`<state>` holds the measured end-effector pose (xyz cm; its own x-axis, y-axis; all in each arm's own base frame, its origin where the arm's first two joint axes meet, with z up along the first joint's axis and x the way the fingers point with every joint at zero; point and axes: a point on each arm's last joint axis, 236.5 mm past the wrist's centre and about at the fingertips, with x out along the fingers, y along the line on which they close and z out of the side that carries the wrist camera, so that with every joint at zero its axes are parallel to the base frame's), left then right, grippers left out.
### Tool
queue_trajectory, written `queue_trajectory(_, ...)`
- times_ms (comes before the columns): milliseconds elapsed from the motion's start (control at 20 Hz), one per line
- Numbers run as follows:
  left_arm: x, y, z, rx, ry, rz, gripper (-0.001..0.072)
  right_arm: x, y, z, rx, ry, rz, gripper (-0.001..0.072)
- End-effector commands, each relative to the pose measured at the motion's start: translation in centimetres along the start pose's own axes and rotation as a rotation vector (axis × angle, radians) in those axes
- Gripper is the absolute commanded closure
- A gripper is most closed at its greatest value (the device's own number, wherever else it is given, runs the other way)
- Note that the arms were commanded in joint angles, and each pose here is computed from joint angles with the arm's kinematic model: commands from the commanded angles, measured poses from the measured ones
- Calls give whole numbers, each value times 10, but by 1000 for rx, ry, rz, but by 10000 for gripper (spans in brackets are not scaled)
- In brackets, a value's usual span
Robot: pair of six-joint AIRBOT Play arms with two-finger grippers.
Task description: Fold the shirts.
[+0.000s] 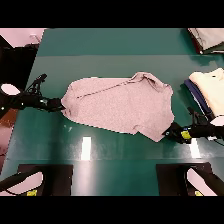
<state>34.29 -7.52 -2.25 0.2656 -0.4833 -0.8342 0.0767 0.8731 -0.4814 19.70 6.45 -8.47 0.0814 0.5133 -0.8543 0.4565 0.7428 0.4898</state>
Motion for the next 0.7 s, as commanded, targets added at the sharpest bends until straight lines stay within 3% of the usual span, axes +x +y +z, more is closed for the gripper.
queue_trajectory(0,1,-2,0,5,0,1,687,9,10,9,-35,-57,8,349)
queue_trajectory(100,1,-2,-3,8,13,3,687,12,14,12,-71,-74,-2,450)
queue_trajectory(200,1,-2,-10,14,44,2,687,11,11,13,-75,-76,-9,640)
queue_trajectory(300,-3,-3,-14,21,68,-1,687,6,11,14,-69,-73,-1,693)
queue_trajectory(450,-32,-23,14,83,33,-13,687,-35,40,42,-143,-165,34,694)
queue_trajectory(650,-128,-78,97,181,-200,-6,687,-165,131,97,-362,-539,103,695)
